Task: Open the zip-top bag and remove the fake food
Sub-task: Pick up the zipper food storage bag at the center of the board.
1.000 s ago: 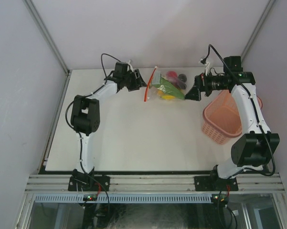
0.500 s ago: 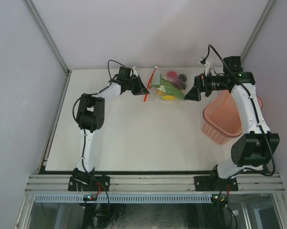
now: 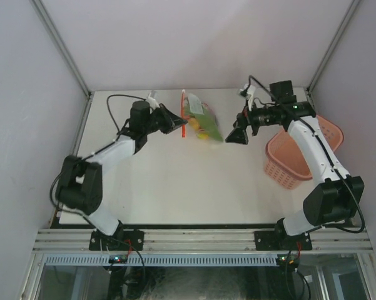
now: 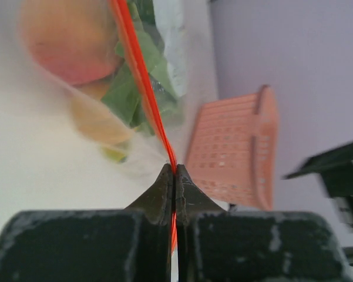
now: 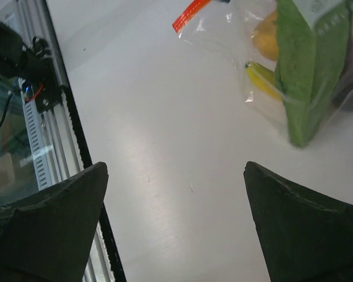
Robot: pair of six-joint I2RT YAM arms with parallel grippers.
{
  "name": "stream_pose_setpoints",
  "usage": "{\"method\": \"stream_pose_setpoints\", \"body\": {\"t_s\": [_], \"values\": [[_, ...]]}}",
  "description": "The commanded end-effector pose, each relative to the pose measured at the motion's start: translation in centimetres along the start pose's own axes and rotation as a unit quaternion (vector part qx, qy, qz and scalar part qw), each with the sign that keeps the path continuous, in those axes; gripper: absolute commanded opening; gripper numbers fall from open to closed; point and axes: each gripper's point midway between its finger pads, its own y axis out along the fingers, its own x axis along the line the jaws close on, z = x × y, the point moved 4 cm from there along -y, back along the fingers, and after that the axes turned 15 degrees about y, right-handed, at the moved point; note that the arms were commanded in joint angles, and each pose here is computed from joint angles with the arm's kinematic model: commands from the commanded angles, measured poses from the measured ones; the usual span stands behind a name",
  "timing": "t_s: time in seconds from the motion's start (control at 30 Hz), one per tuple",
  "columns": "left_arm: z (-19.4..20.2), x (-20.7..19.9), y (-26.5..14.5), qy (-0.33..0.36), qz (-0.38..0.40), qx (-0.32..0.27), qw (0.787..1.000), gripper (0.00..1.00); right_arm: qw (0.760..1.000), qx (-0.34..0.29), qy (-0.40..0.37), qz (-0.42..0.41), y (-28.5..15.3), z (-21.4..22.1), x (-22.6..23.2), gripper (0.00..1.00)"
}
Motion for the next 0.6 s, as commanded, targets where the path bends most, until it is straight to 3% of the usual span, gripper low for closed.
{"method": "stream_pose_setpoints", "body": {"t_s": [0.0,0.13,0.3,0.57], "values": [[-0.9,-6.4,-5.2,-0.049,0.067,-0.099,0.992,0.00,0.983,-0.013,-0.169,-0.065,3.2,-1.0,3.4,0.99],[1.5,-8.4,-7.0,-0.108,0.050,-0.086,0.989,0.00,0.966,-0.019,-0.248,-0.070,5.4,-2.3,3.9,0.99],[3.1,-10.8,-7.9,-0.185,0.005,-0.079,0.979,0.00,0.934,-0.101,-0.339,-0.055,6.3,-4.5,5.7,0.99],[4.2,-12.0,-7.9,-0.242,-0.049,-0.079,0.966,0.00,0.938,-0.148,-0.306,-0.070,7.8,1.3,7.3,0.98]]}}
